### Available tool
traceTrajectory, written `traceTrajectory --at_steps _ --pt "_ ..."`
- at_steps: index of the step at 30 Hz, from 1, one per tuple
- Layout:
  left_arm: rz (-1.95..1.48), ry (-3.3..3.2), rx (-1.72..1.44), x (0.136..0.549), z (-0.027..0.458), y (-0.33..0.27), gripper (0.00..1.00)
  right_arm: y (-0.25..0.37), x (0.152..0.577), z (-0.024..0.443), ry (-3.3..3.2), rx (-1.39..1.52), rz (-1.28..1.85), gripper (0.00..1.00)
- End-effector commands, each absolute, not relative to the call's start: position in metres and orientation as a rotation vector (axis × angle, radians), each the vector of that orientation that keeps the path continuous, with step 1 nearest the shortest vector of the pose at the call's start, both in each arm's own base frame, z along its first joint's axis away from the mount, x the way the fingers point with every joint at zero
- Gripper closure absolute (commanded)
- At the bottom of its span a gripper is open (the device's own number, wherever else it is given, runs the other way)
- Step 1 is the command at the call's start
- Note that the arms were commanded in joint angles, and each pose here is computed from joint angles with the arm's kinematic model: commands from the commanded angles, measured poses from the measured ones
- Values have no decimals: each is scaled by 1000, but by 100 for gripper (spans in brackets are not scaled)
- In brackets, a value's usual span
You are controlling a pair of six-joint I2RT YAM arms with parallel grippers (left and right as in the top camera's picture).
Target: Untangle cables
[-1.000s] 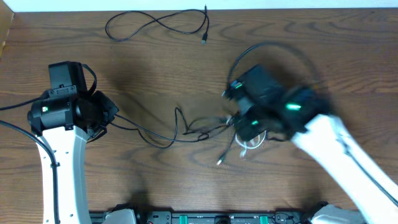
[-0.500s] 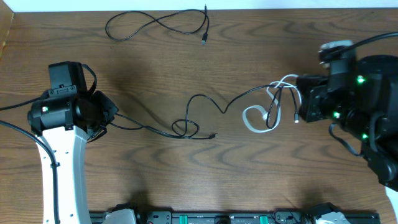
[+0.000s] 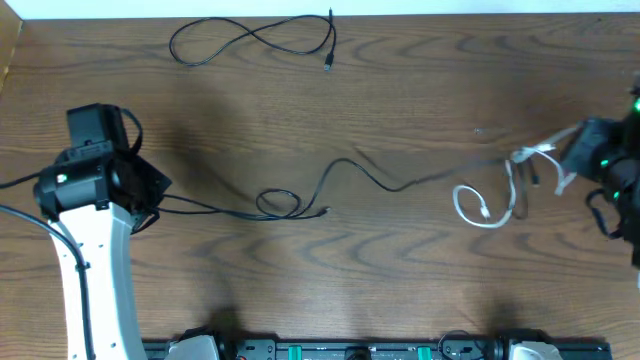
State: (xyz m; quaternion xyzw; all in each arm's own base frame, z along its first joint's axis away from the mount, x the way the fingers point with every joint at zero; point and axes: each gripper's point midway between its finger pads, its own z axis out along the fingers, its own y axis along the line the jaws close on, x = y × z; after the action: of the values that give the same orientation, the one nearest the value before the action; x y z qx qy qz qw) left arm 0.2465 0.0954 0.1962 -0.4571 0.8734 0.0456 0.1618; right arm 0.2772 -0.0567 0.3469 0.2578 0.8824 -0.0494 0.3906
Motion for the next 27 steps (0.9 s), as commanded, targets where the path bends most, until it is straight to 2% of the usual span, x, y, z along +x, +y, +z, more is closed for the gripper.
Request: traceTrajectory --at_steps 1,10,17,23,27 --pt "164 2447 -1385 241 196 106 92 -85 273 345 2199 828 -188 99" --pt "-10 2515 -1308 250 194 86 92 -48 293 328 2315 741 115 99" --pt "-563 2622 -768 282 212 17 92 1 305 317 2438 524 434 99" --pt "-699 2613 -639 285 220 -1 92 65 303 331 2420 40 814 99" --pt "-788 2608 -522 285 226 -17 92 91 295 344 2339 -190 958 99"
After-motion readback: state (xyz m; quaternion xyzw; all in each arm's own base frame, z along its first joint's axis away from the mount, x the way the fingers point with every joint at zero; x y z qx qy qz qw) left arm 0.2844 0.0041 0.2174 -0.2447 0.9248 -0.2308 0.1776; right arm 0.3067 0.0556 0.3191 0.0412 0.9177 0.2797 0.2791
